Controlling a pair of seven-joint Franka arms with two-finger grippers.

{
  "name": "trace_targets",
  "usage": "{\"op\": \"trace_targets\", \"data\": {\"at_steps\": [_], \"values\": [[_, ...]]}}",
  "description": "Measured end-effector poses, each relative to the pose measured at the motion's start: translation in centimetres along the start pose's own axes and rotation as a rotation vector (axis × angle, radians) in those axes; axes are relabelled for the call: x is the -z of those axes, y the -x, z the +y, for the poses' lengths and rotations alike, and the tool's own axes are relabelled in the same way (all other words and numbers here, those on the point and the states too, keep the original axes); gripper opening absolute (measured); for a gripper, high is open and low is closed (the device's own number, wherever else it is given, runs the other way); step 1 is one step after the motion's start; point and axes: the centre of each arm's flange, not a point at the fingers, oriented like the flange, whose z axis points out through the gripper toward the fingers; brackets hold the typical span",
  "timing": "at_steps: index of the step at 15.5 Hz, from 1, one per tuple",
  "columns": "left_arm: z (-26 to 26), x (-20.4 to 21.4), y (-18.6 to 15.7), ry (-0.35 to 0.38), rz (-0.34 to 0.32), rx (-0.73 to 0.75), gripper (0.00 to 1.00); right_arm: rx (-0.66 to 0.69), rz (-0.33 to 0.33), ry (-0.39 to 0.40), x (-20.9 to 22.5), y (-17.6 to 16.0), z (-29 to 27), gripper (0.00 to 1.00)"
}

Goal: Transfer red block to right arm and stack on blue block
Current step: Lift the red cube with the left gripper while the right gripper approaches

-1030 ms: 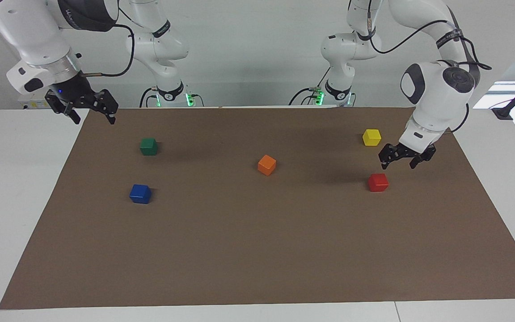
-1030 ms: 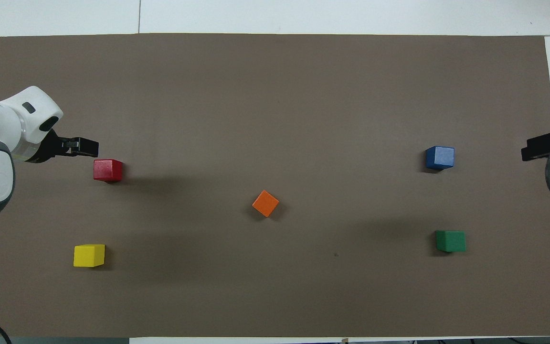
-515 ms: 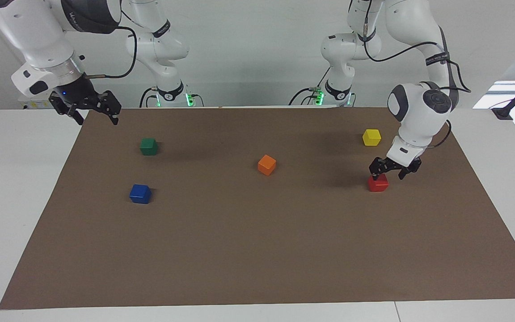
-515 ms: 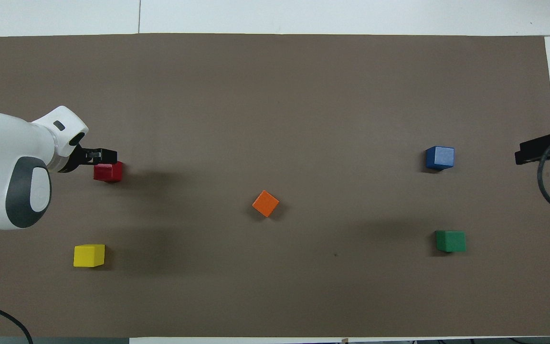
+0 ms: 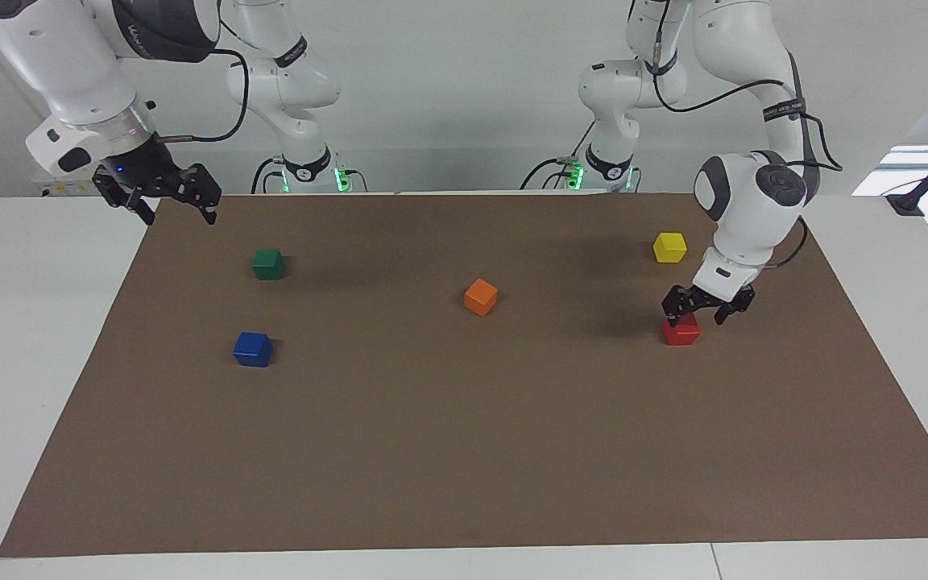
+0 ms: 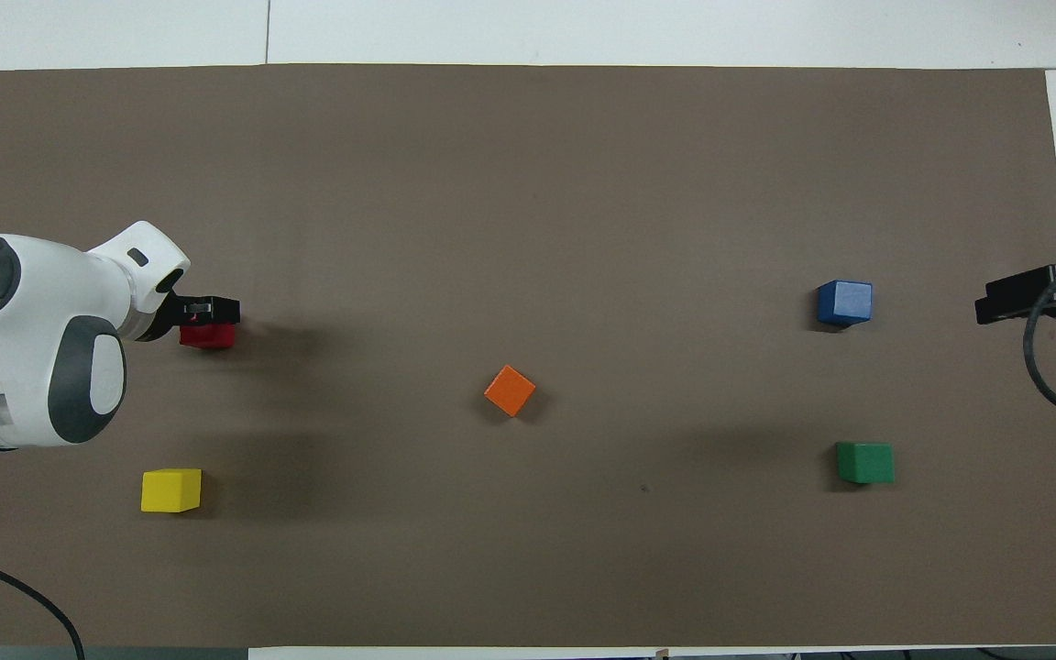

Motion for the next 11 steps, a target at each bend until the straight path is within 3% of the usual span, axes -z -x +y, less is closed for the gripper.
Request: {"op": "trace_targets", "data": {"at_steps": [4,6,7,10,11], "values": [[0.3,-1.6,0.0,0.001,-0.018,0.032,1.0,0.05,-0.003,-0.109,-1.0,-0.1,-1.2,1.0],[0.5,-2.2,0.1,0.002,-0.025,0.035,1.0,0.105,0.013,-0.222,-1.7,-0.5,-2.1,1.0],[0.5,-2.3,0.1,0.002,-0.027,0.036,0.92,0.131,0.023,-0.298,-2.4,-0.8,-2.5,1.0],[0.3,-2.1,0.0,0.001,-0.045,0.043,0.57,0.154,0.049,-0.522,-5.5,-1.7,-2.7,1.0],[0.2,-1.7,-0.2,0.0,-0.058,0.048,0.55,0.15,0.051,-0.597,-6.4,-1.9,-2.8,1.0]]}}
